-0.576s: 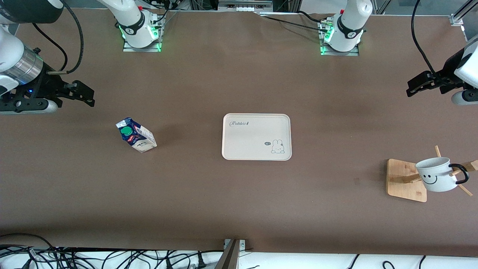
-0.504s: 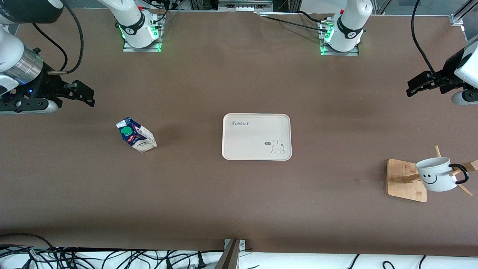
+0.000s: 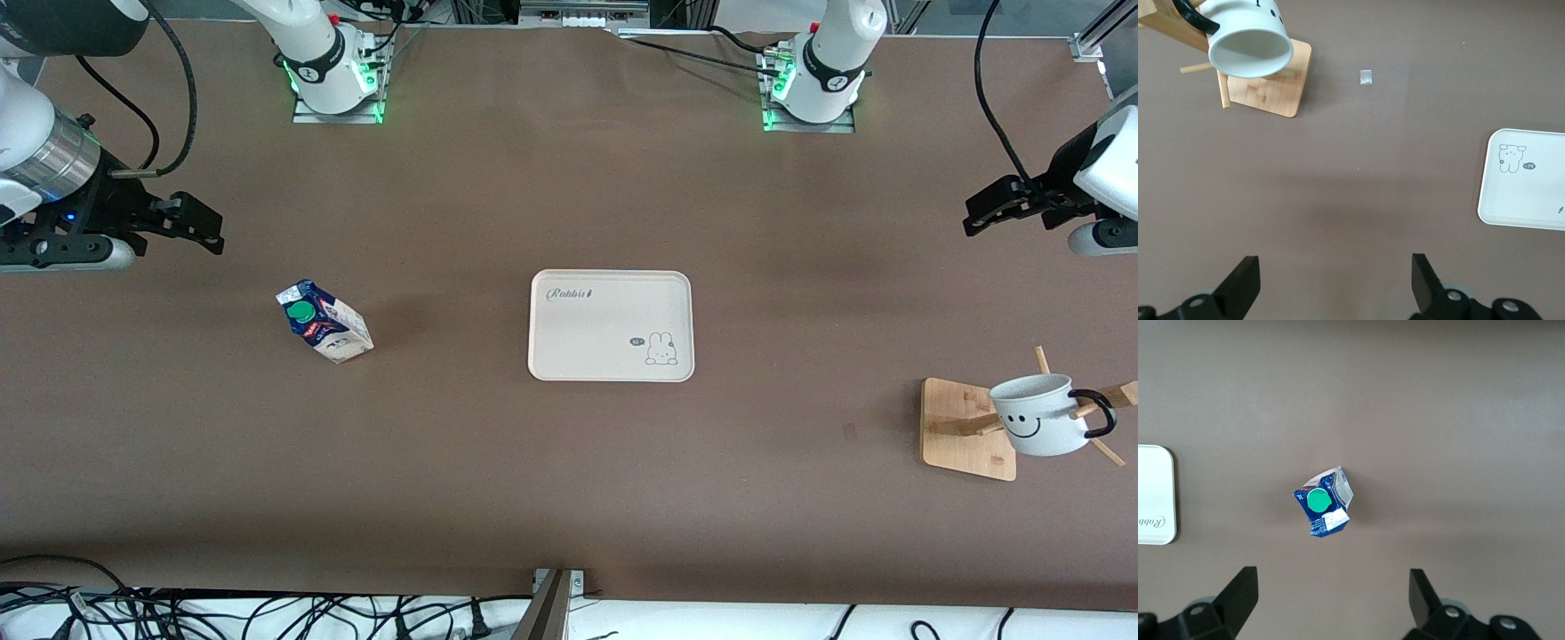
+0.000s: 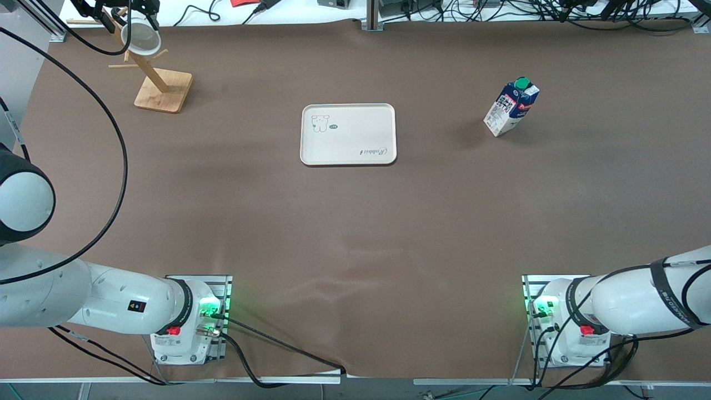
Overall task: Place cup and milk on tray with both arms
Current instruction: 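Reach the right gripper toward the milk carton while the left gripper reaches the mug, then grasp the milk carton with the right gripper while the left gripper approaches the mug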
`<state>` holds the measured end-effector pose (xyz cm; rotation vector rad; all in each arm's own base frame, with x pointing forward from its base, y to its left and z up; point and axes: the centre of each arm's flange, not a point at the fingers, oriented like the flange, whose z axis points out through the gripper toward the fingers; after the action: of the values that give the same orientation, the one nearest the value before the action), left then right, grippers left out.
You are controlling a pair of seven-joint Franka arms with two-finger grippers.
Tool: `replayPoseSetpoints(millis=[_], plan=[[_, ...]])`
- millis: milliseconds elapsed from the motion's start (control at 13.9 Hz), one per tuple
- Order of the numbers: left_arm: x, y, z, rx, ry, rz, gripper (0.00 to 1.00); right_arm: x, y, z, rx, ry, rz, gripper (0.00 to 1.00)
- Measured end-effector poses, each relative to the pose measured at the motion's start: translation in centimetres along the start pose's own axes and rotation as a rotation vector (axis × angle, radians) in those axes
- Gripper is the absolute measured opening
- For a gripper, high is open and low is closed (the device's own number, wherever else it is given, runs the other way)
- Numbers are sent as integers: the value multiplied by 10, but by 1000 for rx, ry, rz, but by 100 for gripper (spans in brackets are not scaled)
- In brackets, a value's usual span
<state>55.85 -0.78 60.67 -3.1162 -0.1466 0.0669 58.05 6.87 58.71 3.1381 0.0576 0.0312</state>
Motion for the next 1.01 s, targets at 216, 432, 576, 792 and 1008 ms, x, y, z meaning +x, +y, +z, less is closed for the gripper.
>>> replayPoseSetpoints(millis=[216,432,576,792,1008], plan=[[0,4,-3,-2,12,13,100,4,-4,10,-3,-17,-26,100],[3,8,1,-4,36,27,100,24,-6,62,-20,-89,-38,100],[10,12,13,-7,77,77,100,36,-14,104,-31,-143,-52,100],[15,14,35,-7,100,122,100,52,-30,166,-47,-185,-75,100],[15,16,54,-5,78,139,100,51,-44,207,-57,-223,-98,100]])
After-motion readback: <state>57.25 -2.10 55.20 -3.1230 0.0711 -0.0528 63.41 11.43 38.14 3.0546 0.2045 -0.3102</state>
